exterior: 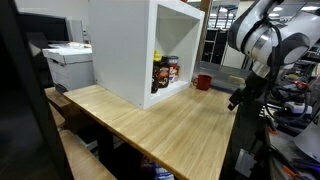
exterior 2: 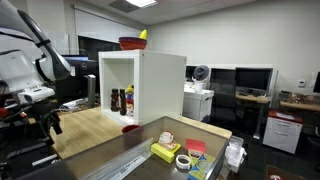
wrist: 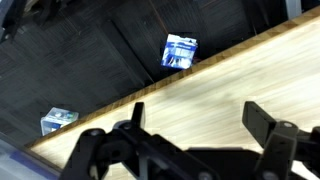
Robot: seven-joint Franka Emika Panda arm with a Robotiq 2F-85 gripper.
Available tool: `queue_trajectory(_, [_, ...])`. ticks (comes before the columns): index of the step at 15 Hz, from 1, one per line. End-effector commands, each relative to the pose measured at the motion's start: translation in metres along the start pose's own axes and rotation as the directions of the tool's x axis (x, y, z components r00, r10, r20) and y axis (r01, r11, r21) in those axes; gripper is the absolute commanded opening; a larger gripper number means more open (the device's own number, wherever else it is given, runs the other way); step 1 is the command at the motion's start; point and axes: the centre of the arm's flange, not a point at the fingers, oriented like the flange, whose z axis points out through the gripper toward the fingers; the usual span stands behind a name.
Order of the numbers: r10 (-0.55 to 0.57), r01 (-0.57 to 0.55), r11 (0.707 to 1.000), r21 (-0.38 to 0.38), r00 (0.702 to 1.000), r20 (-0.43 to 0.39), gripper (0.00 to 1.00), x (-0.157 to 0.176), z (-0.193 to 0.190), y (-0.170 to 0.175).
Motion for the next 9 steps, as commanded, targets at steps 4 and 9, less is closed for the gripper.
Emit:
queue_trajectory(4, [-0.079, 0.079, 0.996, -0.026, 0.997, 0.012, 1.0, 0.015, -0.02, 0.012])
queue_trajectory(9, [-0.159, 0.159, 0.986, -0.044, 0.987, 0.02, 1.0, 0.023, -0.026, 0.018])
